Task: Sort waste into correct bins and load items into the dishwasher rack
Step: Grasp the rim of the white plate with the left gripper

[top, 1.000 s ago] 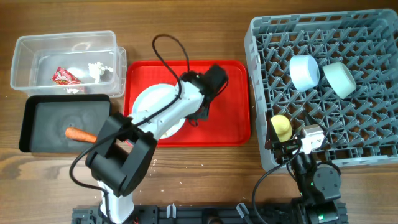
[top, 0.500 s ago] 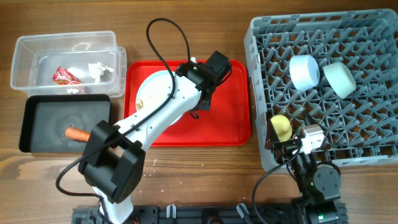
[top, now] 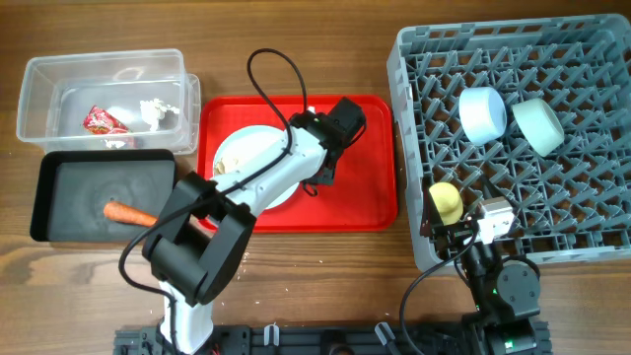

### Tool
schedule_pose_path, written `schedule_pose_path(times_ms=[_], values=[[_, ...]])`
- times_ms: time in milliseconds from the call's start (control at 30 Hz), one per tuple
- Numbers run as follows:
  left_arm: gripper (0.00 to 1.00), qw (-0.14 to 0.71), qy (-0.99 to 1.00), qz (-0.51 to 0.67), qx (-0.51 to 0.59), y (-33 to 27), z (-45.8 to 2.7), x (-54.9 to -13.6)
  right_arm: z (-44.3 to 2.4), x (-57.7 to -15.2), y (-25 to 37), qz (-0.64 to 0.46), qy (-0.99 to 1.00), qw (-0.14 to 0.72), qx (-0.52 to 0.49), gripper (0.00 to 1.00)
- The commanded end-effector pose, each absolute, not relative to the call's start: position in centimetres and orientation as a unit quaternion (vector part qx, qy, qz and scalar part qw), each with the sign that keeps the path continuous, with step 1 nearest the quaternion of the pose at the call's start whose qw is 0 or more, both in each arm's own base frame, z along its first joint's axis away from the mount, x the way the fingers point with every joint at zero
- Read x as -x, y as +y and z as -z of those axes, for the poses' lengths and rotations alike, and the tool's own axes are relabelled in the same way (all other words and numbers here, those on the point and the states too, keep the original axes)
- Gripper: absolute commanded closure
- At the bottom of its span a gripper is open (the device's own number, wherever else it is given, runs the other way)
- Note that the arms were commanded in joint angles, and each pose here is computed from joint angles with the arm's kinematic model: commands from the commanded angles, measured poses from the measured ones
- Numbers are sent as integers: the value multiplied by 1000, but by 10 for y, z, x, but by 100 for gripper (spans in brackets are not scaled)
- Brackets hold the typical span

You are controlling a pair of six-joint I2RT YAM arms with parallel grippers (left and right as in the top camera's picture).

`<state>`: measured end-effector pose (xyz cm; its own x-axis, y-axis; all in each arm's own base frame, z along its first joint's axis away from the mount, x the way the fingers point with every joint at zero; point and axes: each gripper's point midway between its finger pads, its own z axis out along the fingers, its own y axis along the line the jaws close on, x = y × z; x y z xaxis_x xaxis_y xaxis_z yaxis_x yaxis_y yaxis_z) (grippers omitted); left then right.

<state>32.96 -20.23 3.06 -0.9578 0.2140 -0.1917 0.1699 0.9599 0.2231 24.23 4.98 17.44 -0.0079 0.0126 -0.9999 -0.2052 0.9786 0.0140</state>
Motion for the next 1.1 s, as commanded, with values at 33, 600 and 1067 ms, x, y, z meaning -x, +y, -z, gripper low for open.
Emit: schedule_pose_path(times_ms=[33, 600, 1067], values=[[80, 97, 983, -113, -103, -201, -17, -329, -177, -242, 47, -77, 702, 706, 57, 0], [96, 100, 977, -139, -127, -197, -32, -336, -177, -242, 47, -77, 702, 706, 57, 0], [96, 137, 969, -180, -95, -169, -141, -330, -177, -242, 47, -77, 702, 706, 57, 1]])
